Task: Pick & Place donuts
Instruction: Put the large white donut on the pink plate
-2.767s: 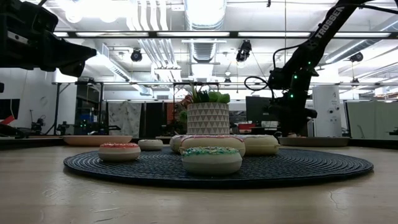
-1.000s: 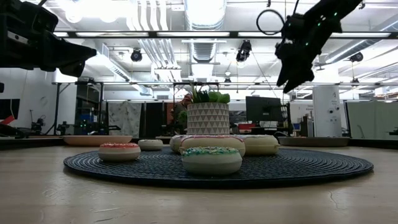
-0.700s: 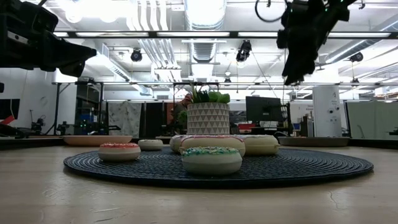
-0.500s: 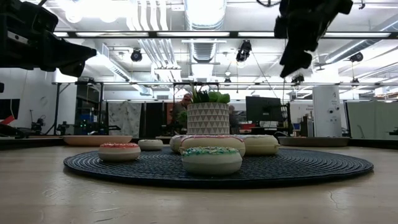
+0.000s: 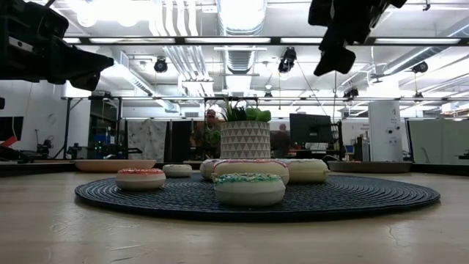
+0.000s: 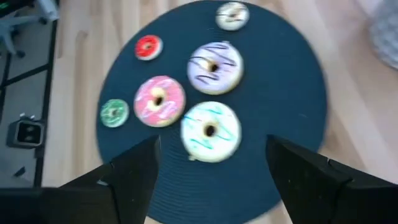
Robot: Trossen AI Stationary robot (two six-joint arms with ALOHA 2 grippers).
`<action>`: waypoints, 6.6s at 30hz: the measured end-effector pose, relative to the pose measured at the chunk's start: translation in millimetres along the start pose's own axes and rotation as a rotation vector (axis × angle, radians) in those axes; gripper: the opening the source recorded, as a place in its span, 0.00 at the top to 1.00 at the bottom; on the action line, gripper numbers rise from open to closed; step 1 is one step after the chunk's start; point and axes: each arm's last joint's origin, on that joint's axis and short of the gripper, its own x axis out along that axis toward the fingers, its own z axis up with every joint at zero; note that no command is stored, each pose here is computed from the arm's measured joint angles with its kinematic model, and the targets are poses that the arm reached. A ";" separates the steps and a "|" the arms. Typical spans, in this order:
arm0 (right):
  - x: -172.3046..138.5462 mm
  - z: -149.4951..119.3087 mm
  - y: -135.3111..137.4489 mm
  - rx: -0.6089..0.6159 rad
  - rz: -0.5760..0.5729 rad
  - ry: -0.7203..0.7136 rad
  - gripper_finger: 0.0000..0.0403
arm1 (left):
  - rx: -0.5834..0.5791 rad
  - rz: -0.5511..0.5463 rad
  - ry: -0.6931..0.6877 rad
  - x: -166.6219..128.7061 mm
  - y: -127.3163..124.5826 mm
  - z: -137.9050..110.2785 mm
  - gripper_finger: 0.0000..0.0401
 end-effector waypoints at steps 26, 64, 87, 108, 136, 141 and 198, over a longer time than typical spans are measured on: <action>94.7 32.8 32.5 -0.035 0.039 0.189 0.33 | 0.000 0.000 0.000 0.0 0.0 0.0 1.00; 129.9 12.0 17.9 -0.010 -0.264 0.373 0.19 | 0.000 0.000 0.000 0.0 0.0 0.0 1.00; 160.6 6.7 0.9 0.058 -0.310 0.436 0.19 | 0.000 0.000 0.000 0.0 0.0 0.0 1.00; 174.5 -3.0 -4.9 0.054 -0.321 0.476 0.19 | 0.000 0.000 0.000 0.0 0.0 0.0 1.00; 176.7 -2.8 -6.9 0.057 -0.321 0.473 0.19 | 0.000 0.000 0.000 0.0 0.0 0.0 1.00; 176.3 -2.5 -6.7 0.053 -0.320 0.472 0.19 | 0.000 0.000 0.000 0.0 0.0 0.0 1.00; 177.0 -11.8 -9.2 0.070 -0.305 0.515 0.30 | 0.000 0.000 -0.001 0.0 0.0 0.1 1.00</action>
